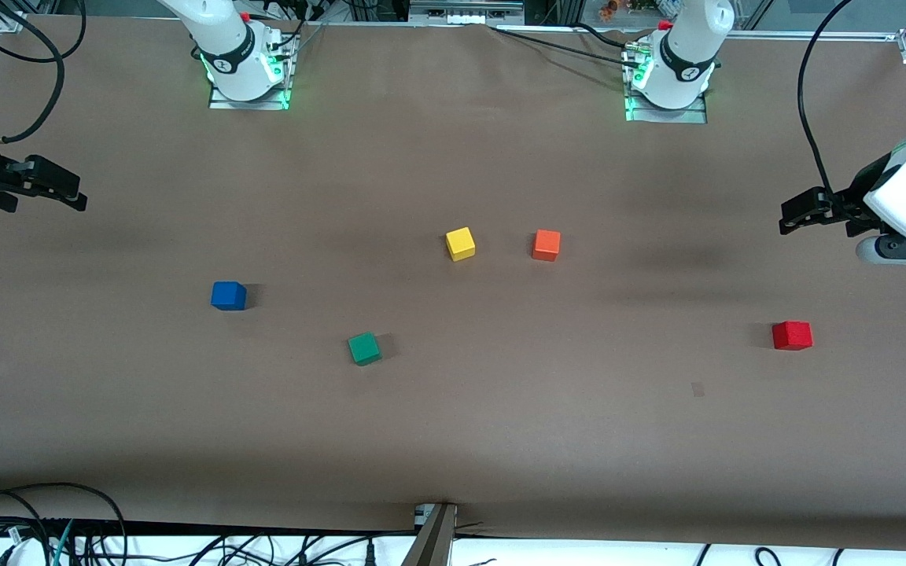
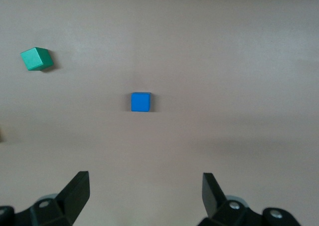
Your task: Pass red block to right arm, stack on blue
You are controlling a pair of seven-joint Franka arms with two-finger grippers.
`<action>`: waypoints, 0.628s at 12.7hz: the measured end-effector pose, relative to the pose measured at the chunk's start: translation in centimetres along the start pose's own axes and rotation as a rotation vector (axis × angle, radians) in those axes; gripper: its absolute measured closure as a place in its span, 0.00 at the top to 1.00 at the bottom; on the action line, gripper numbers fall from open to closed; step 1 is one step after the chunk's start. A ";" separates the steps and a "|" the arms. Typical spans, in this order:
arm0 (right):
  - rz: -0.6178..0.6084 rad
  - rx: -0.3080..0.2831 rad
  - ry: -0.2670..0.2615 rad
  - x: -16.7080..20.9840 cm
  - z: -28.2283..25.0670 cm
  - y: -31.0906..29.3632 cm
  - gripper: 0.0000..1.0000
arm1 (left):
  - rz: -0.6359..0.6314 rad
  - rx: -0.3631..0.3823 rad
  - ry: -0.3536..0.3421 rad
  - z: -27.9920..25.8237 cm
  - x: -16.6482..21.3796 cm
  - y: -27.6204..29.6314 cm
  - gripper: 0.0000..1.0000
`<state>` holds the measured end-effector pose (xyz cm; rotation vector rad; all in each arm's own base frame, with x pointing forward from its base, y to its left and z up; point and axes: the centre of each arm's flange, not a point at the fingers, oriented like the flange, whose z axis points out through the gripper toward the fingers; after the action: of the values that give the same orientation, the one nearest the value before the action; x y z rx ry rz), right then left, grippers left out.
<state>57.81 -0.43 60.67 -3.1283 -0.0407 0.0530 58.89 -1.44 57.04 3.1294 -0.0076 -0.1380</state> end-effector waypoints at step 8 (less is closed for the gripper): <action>0.000 0.000 0.000 0.0 0.0 0.0 1.00 | 0.006 0.000 0.028 -1.2 0.6 0.3 1.00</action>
<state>57.81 -0.43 60.67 -3.1283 -0.0408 0.0530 59.56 -1.78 58.19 3.1303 -0.0164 -0.0936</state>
